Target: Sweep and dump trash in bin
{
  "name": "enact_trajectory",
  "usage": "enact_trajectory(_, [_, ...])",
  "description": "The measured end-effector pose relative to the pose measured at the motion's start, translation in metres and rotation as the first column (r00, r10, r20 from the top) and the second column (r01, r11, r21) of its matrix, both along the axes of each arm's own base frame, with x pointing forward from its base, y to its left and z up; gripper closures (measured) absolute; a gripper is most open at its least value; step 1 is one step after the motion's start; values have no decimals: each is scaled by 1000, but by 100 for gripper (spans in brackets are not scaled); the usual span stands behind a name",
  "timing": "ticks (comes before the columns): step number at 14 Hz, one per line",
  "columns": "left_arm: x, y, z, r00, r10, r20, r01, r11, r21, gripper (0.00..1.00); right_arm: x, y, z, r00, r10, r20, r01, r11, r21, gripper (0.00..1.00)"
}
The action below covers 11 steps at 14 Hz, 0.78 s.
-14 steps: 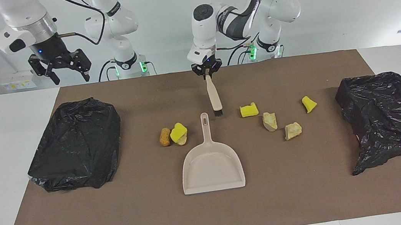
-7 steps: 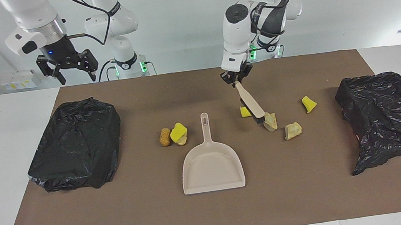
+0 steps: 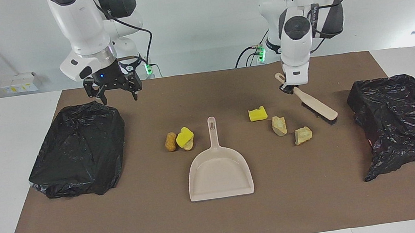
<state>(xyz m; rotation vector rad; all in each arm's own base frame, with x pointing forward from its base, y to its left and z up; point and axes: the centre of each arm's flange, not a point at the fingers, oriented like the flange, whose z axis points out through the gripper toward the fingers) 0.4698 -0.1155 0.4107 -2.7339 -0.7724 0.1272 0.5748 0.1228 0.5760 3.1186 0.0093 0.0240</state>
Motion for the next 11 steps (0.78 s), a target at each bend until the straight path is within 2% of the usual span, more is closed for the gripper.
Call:
enact_trajectory(2, [0,46,-11,998,-10,-64,9,1000,-6,74,23,41,-43,999,-48,-3,48,999,4,0])
enact_trajectory(4, [-12,85,-26,989,-63,-135,59,998,-37,74,43,91,-91,997,-80,-6,80,997,6,0])
enact_trajectory(6, [-28,105,-39,973,-132,-188,120,990,-73,74,51,128,-125,995,-98,-1,98,995,12,0])
enact_trajectory(8, [-37,100,-47,966,-171,-196,153,983,-104,74,44,165,-145,996,-95,0,95,995,16,0])
enact_trajectory(11, [-38,71,-50,956,-252,-151,218,953,-213,74,30,213,-175,999,-50,4,49,999,21,0])
